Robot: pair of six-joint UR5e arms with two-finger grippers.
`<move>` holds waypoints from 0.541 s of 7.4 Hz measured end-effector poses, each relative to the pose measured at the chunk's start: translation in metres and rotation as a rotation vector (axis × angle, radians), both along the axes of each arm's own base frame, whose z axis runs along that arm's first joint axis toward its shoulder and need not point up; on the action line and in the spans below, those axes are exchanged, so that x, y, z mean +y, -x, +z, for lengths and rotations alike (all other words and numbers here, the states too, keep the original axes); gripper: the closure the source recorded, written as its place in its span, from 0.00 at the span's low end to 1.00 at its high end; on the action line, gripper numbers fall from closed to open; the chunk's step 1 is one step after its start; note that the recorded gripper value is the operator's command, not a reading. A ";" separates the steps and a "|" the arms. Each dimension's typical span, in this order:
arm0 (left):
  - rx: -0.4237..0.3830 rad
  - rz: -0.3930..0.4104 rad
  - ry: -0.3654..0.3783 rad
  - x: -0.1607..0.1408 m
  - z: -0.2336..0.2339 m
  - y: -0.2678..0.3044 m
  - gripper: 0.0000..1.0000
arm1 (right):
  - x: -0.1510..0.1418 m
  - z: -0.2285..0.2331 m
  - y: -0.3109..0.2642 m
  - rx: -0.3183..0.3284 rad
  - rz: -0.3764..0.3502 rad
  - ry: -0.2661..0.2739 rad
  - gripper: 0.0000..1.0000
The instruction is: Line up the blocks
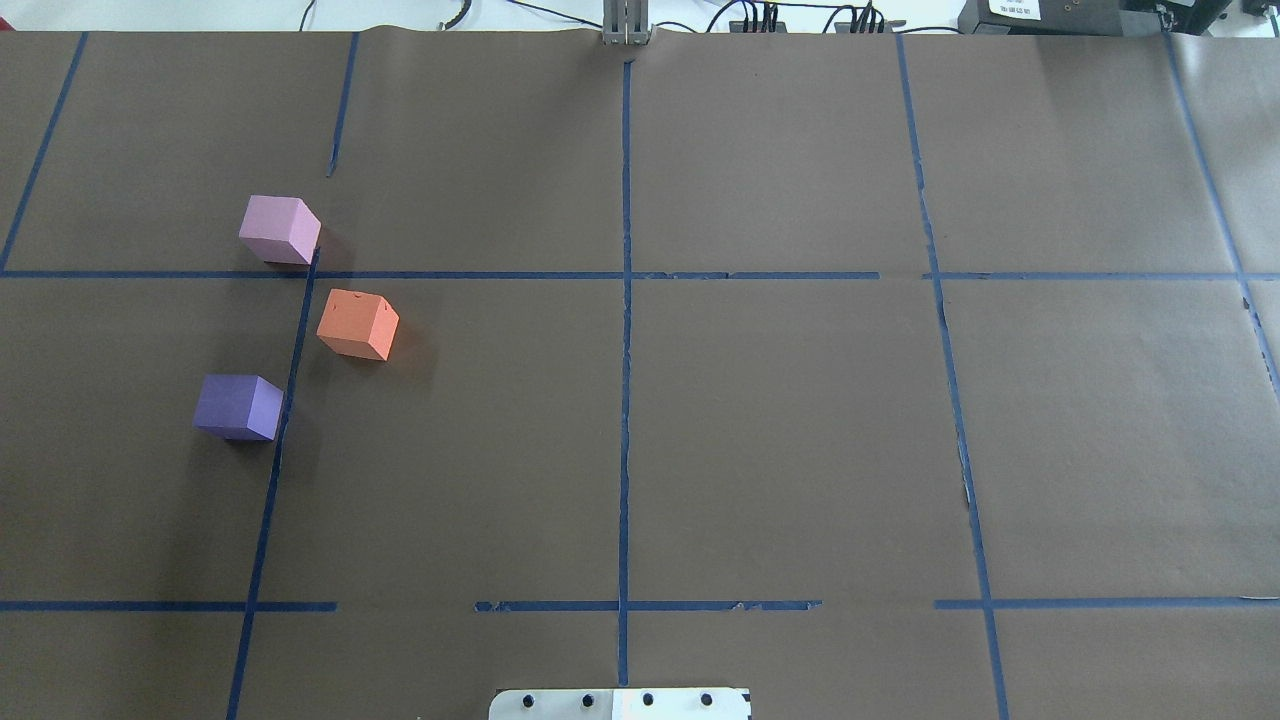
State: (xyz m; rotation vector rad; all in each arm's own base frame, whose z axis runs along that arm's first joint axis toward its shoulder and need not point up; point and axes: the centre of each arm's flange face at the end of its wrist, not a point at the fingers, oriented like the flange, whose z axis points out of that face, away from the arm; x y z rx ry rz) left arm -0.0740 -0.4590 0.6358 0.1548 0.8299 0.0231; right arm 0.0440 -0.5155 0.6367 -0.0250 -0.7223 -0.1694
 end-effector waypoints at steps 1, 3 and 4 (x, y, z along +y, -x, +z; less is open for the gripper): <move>-0.001 0.000 0.005 0.002 0.002 0.000 0.00 | 0.000 0.000 0.000 0.000 0.000 0.000 0.00; -0.004 0.000 0.011 0.007 0.004 0.000 0.00 | 0.000 0.000 0.000 0.000 0.000 0.000 0.00; -0.006 0.000 0.008 0.007 0.003 0.000 0.00 | 0.000 0.000 0.000 0.000 0.000 0.000 0.00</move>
